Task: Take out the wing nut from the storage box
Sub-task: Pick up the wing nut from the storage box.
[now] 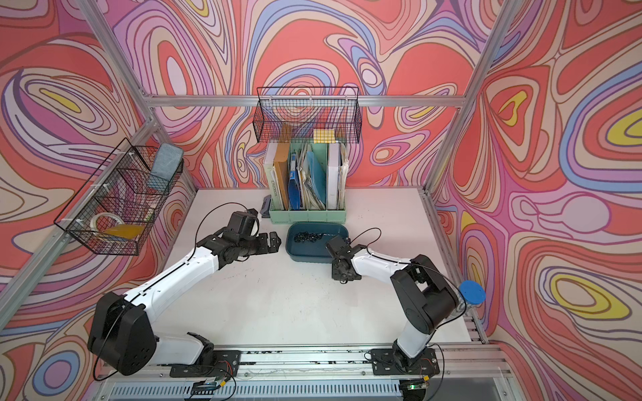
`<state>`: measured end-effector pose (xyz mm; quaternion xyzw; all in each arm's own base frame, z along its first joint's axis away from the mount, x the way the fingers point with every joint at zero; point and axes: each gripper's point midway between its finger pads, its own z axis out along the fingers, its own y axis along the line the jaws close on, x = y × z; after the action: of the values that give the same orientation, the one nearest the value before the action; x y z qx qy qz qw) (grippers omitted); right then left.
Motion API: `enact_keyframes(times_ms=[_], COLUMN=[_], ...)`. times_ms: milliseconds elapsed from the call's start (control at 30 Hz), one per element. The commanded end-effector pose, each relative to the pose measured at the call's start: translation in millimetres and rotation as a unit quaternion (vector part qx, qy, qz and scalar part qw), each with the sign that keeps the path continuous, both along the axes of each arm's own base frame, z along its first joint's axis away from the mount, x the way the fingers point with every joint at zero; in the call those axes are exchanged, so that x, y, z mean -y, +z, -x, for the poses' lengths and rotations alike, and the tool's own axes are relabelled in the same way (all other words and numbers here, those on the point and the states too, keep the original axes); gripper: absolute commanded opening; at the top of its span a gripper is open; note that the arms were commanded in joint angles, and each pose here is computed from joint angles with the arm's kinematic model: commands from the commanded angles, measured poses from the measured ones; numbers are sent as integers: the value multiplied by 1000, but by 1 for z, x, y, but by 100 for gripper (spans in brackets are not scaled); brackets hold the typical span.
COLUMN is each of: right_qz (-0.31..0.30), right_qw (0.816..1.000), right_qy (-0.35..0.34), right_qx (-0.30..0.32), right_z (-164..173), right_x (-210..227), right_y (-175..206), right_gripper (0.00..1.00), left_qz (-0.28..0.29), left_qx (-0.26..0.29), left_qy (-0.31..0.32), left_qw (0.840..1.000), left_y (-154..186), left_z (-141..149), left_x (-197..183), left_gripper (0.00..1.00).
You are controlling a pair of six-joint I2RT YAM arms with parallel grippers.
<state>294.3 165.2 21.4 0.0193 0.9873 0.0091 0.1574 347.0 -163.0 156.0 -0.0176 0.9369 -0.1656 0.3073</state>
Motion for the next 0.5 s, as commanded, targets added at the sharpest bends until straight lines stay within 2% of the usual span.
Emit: enact_keyframes(times_ms=[0, 167, 367, 467], right_qz=[7, -1, -35, -53], right_qw=[1000, 999, 995, 994], right_qy=[-4, 2, 17, 20], right_qx=[14, 35, 86, 92], right_z=[2, -2, -23, -41], right_x=[5, 4, -13, -30], right_y=[12, 44, 97, 109], right_gripper=[17, 22, 43, 46], left_qz=[-8, -6, -7, 7], left_qx=[-3, -4, -5, 9], left_qy=[0, 1, 18, 24], left_qw=[1000, 1000, 1000, 1000], left_y=[-1, -1, -2, 0], left_z=[7, 6, 5, 5], left_x=[-4, -3, -7, -6], left_gripper=[99, 99, 99, 99])
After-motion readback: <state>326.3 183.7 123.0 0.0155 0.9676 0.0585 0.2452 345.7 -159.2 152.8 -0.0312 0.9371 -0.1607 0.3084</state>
